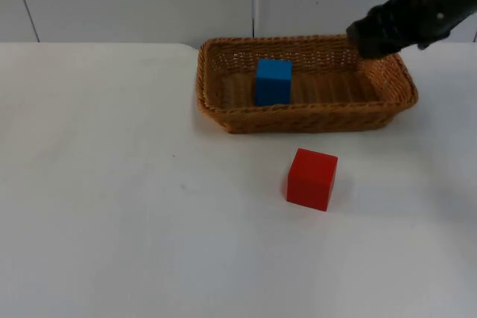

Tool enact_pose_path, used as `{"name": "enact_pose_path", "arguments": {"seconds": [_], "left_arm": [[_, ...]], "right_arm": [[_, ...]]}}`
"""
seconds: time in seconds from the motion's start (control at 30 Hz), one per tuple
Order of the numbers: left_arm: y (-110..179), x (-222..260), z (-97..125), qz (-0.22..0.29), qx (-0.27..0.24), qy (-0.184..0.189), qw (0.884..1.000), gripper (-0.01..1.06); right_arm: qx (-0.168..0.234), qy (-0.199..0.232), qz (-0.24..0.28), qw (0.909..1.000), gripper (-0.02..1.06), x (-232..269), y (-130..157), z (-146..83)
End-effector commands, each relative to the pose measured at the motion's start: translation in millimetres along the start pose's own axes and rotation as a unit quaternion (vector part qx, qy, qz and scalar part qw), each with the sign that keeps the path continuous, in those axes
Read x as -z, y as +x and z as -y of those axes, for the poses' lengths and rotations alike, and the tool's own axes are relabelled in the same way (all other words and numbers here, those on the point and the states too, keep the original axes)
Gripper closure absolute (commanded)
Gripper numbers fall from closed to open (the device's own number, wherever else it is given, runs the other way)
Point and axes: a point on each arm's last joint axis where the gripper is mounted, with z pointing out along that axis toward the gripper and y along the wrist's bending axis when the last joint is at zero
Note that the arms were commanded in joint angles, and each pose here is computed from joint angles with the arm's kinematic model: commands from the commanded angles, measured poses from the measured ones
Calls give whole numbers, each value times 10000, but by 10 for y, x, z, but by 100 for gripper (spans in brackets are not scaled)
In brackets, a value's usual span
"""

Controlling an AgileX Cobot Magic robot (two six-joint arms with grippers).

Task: Place all geometric objects except the red cube into the basket.

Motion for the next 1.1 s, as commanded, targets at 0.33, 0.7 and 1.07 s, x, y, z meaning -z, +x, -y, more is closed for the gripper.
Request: {"name": "enact_pose_path", "arguments": {"seconds": [0.33,0.7,1.07], "left_arm": [[2,6,-14,3,12,-33,10000,0],[1,6,-14,4,5,-36,10000,0],[3,6,-15,-5,6,-37,10000,0]], "right_arm": [[-306,-42,-210,9993,103,-419,-98,-28],[-559,-36,-323,9979,102,-555,-13,-36],[-515,-27,-192,9985,0,-448,-95,-26]]}}
